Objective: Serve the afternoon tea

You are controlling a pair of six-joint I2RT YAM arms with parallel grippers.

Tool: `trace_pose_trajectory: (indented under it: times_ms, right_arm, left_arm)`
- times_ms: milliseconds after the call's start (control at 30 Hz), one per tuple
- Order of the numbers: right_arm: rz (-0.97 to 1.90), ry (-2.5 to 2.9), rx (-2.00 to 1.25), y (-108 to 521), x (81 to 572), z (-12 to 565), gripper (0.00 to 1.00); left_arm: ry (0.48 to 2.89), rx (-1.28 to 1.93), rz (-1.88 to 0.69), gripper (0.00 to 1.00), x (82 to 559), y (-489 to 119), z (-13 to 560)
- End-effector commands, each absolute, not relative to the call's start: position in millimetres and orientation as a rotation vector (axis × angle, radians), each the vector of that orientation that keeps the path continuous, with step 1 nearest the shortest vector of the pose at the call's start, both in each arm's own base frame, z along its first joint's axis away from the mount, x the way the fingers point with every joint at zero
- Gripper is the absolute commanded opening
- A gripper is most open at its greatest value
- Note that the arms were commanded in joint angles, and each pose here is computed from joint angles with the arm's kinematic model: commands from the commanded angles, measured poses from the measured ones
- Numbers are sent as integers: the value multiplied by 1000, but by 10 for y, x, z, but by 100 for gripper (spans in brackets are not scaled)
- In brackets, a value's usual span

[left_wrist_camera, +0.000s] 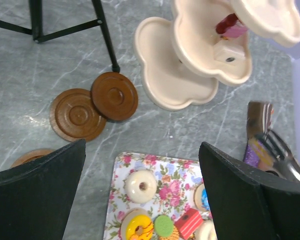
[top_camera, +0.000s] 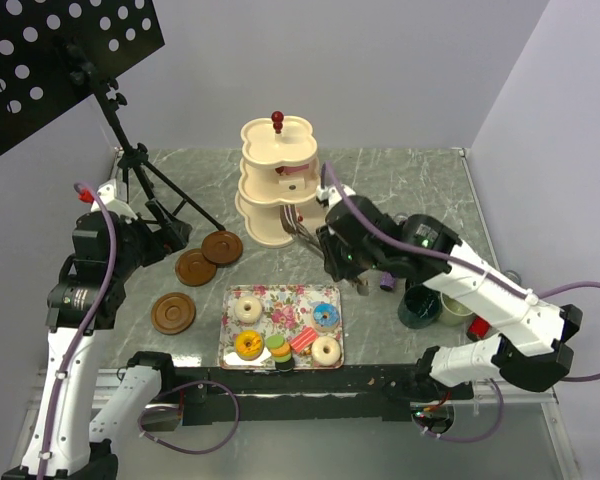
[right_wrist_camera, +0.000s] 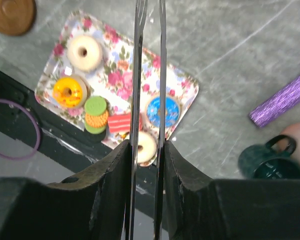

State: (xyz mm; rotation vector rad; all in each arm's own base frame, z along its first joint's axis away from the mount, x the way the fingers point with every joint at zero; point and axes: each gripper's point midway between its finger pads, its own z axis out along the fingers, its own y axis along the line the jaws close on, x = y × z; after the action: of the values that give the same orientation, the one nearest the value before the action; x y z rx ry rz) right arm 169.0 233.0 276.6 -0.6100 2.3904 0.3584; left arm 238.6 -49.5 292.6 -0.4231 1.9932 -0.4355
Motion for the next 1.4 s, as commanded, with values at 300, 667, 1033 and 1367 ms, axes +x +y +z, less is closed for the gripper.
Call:
trace_pose_trajectory:
  times_ms: [300,667,1033,1367]
  right_arm:
    - [352,2321,-714,2691,2290,3087,28]
    - [318,2341,-627,3045,2929,3044,28]
    - [326,2329,-571,3254,3398,2915,28]
    - [275,2279,-515,3366,3672,2763,29]
  left_arm:
    - [1952,-431,-520,100,2392,-592,3059]
    - [1994,-392,-414,100,2485,-489,3013]
    - [2019,-384,-423,100,2567,-521,2969]
    - [2035,-378,-416,100,2644,-528,2945]
